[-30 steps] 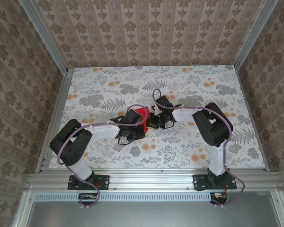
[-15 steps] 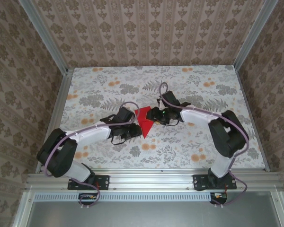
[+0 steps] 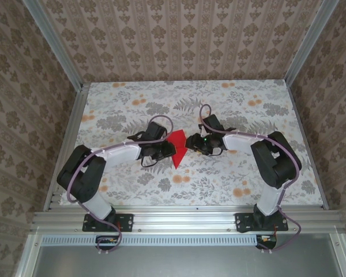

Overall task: Fold a paper plane with a square sheet of paper (pick it up from the middle)
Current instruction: Fourth fold the wing at the center of the table.

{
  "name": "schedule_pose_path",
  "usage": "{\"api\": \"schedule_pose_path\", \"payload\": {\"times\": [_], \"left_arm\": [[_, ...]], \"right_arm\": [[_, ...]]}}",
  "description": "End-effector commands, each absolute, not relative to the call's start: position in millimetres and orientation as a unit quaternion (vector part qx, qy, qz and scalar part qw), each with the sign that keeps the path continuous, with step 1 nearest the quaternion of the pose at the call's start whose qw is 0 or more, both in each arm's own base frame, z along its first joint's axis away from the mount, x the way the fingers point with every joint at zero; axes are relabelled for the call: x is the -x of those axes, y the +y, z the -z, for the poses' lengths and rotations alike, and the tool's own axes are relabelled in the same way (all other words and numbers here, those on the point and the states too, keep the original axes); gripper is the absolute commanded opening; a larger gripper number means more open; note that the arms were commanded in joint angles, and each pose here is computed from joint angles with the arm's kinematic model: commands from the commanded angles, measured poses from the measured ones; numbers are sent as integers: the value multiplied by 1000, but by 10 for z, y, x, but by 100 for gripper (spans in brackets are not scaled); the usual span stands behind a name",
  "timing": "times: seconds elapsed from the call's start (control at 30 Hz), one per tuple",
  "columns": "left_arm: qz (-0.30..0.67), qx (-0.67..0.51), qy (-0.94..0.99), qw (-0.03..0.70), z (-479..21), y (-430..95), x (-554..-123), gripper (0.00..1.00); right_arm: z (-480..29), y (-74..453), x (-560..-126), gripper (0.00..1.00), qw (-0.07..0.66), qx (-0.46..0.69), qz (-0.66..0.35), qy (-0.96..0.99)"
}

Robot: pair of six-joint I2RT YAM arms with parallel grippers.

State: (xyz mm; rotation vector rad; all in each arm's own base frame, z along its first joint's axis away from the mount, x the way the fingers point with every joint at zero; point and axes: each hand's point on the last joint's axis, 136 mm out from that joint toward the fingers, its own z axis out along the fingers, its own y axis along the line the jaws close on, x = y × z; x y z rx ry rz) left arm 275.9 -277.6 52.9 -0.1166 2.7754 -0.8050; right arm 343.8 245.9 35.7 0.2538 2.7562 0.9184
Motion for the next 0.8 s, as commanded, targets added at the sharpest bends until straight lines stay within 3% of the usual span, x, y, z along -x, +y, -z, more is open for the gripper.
{"api": "schedule_pose_path", "payload": {"times": [0.0, 0.2, 0.47, 0.77], "left_arm": [[283, 20, 949, 139, -584, -2843, -2884, 30], [296, 2, 946, 133, -563, -2933, -2923, 27], [325, -1, 937, 130, -587, -2988, -2919, 2], [366, 1, 921, 135, -757, -2953, -2869, 0]], "right_arm": [[-368, 2557, -3488, 51, 109, -73, -337, 932], [-319, 2571, -3505, 50, 104, -74, -343, 931], [-284, 2619, -3530, 48, 96, -69, -360, 926], [-360, 2740, -3509, 47, 85, -46, -408, 908]]}}
